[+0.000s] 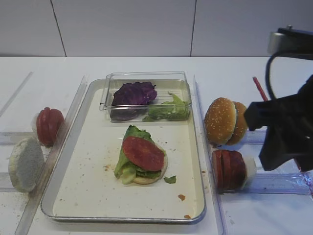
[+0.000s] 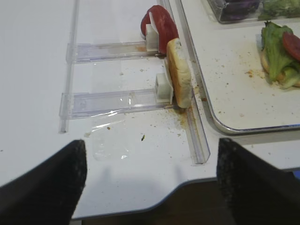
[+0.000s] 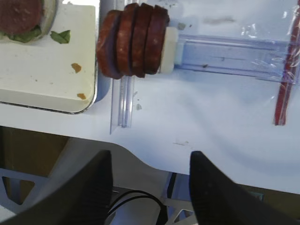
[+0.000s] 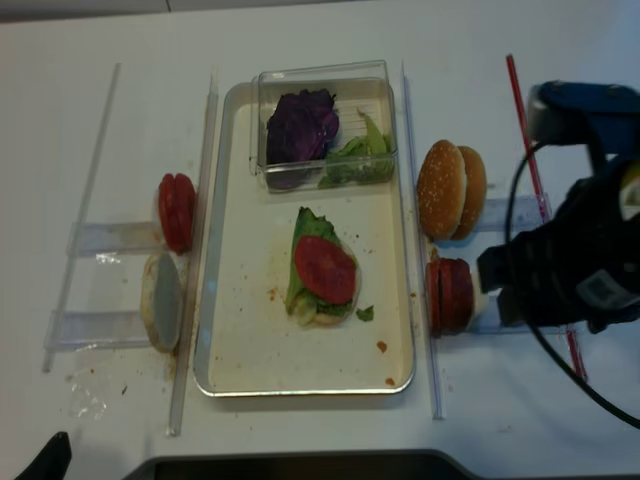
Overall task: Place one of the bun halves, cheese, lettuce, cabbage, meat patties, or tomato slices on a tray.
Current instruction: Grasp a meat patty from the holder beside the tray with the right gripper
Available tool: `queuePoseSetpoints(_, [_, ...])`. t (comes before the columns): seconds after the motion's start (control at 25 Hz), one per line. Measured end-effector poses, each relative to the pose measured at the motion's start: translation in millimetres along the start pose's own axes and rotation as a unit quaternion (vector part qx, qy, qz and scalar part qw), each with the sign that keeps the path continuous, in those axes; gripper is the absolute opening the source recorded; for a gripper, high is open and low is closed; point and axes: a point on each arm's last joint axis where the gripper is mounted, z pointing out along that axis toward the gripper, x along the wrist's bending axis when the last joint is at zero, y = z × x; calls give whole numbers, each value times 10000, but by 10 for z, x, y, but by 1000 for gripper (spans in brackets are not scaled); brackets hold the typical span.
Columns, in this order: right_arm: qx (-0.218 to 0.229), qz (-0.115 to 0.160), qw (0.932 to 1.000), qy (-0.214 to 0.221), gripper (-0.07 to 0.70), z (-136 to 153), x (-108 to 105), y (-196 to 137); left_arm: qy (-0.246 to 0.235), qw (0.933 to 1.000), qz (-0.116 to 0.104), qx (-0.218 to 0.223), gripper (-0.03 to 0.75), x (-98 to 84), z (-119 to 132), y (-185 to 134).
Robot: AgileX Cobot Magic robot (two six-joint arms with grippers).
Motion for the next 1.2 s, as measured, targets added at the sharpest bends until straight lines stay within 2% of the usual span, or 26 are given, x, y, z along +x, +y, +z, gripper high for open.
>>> queuePoseSetpoints(0.2, [207, -186, 9995, -137, 405, 123, 238, 172, 0, 10000, 0, 0, 537, 0, 0, 0])
queuePoseSetpoints(0.4, [185, -264, 9994, -108, 403, 239, 416, 339, 0, 10000, 0, 0, 537, 0, 0, 0])
queuePoseSetpoints(0.64, [119, -126, 9998, -94, 403, 383, 472, 457, 0, 10000, 0, 0, 537, 0, 0, 0])
queuePoseSetpoints(1.2, [301, 0, 9993, -223, 403, 702, 513, 594, 0, 10000, 0, 0, 537, 0, 0, 0])
